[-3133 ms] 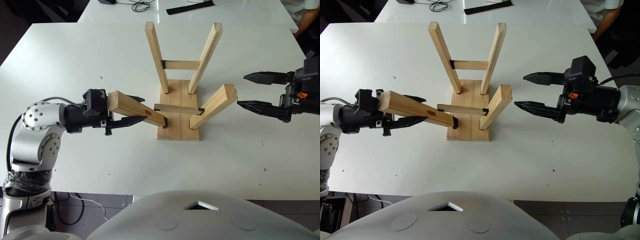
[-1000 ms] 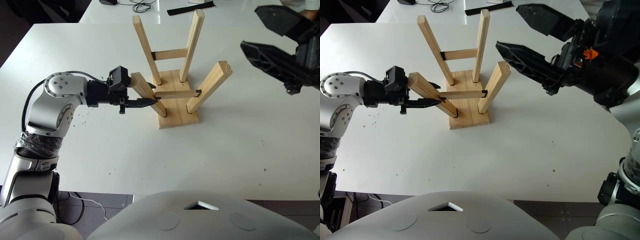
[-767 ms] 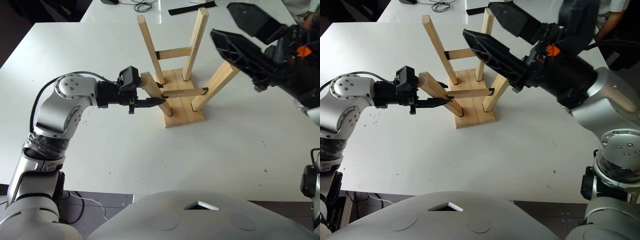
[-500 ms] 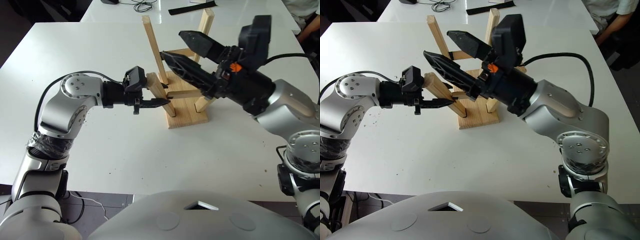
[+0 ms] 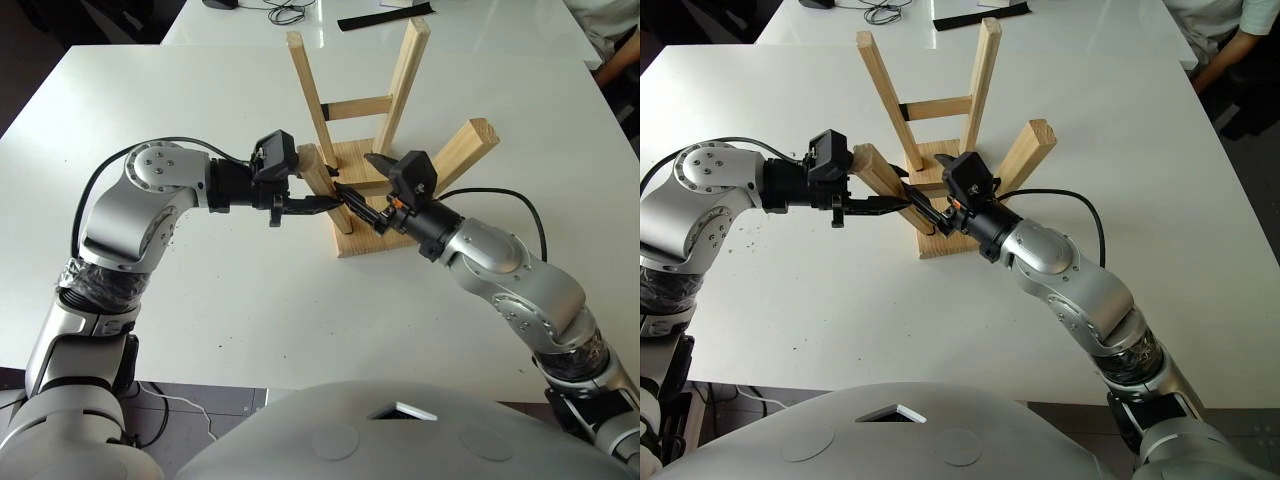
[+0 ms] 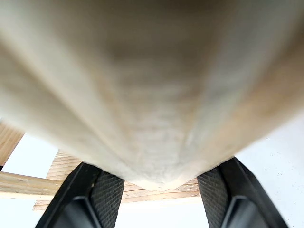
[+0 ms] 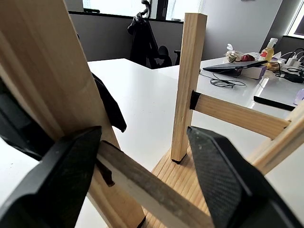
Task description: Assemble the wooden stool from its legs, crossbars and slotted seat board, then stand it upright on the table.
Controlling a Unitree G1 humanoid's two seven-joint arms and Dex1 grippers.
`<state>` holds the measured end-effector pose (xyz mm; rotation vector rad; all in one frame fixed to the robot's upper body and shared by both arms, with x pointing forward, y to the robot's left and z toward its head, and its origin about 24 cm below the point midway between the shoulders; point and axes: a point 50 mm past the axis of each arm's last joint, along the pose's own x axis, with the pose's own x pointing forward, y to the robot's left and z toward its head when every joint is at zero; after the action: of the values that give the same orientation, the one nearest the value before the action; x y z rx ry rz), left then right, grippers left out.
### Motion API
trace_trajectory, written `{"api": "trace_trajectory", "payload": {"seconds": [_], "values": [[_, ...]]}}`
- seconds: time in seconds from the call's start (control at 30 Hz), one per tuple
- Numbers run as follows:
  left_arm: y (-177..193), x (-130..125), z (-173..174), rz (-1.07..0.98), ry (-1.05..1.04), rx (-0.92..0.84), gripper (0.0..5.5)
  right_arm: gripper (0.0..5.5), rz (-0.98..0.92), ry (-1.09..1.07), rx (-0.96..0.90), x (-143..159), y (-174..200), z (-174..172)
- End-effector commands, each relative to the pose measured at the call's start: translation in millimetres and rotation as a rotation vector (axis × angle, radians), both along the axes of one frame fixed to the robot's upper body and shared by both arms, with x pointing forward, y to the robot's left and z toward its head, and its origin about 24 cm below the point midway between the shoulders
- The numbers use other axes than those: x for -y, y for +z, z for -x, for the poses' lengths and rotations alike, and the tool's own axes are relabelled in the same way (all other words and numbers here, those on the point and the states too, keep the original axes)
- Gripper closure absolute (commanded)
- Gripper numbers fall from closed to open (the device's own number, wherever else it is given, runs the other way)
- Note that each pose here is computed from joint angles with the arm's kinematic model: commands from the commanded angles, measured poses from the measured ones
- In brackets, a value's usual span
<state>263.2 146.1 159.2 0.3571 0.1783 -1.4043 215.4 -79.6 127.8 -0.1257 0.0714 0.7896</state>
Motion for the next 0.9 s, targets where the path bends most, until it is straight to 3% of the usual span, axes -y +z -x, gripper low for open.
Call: {"api": "trace_trajectory", "payload": {"seconds": [0.03, 0.23, 0.37, 0.43, 0.53, 0.67, 0.77, 0.9], "values": [[-13, 5, 0, -0.079, -0.035, -0.066, 3.44, 2.20, 0.001, -0.018, -0.120, 5, -18, 2], [-14, 4, -1, -0.086, -0.029, -0.064, 3.44, 2.20, -0.331, -0.085, 0.154, 19, 66, -23], [-15, 3, -2, -0.084, -0.012, -0.064, 3.44, 2.20, -0.415, -0.109, 0.288, 25, 101, -27], [-15, 3, -2, -0.081, -0.006, -0.064, 3.44, 2.20, -0.370, -0.109, 0.263, 22, 91, -27], [-14, 5, -1, -0.074, -0.009, -0.067, 3.44, 2.20, -0.140, -0.119, 0.023, 13, 21, -24], [-12, 8, -2, -0.072, -0.027, -0.074, 3.44, 2.20, 0.157, -0.134, -0.162, 15, -67, -2], [-8, 10, -5, -0.084, -0.043, -0.070, 3.44, 2.20, 0.188, -0.154, -0.163, 18, -78, 0], [-8, 14, -12, -0.109, -0.035, -0.048, 3.44, 2.20, 0.101, -0.155, -0.083, 13, -58, -7]]}}
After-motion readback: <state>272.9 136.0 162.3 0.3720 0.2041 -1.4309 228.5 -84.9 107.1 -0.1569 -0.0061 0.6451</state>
